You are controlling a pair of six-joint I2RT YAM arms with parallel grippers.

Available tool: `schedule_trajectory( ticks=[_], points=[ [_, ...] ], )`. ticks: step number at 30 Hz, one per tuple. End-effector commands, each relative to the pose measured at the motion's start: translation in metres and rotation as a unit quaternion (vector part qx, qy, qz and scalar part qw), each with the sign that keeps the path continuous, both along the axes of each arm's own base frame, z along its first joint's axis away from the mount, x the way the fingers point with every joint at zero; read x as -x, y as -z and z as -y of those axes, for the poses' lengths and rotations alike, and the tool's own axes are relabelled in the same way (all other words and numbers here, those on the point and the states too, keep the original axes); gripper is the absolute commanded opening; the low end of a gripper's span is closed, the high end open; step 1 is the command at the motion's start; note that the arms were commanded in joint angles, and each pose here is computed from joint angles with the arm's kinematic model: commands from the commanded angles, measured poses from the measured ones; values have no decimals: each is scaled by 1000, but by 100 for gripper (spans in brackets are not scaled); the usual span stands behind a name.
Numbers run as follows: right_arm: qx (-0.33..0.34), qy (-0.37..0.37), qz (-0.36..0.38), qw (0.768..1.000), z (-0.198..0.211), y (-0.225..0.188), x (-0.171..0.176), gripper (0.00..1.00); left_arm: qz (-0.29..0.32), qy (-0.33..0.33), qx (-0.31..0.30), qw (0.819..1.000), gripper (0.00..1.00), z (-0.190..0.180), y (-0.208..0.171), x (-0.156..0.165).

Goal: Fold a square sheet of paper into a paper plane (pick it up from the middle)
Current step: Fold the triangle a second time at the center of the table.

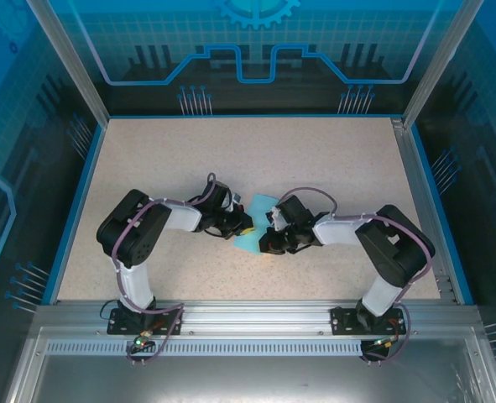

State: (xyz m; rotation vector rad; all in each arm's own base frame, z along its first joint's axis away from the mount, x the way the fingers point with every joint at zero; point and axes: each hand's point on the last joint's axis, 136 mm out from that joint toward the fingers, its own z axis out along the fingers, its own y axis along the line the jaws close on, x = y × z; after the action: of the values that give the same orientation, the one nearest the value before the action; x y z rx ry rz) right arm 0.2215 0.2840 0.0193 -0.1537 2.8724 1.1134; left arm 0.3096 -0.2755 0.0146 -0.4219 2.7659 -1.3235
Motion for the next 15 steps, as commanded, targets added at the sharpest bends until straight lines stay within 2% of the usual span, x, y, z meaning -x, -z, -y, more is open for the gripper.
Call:
schedule_trajectory(
  ticks=[1, 9, 15],
  points=[
    [-10, -6, -9, 1000, 0, -4, 8, 7, -43, 3, -42, 998, 0, -10, 28, 21],
    [29, -4, -51, 998, 15, 31, 24, 7, -43, 4, -40, 998, 0, -9, 27, 21],
    [46, -3, -25, 999, 21, 15, 17, 7, -42, -2, -39, 998, 0, -10, 25, 21]
  ],
)
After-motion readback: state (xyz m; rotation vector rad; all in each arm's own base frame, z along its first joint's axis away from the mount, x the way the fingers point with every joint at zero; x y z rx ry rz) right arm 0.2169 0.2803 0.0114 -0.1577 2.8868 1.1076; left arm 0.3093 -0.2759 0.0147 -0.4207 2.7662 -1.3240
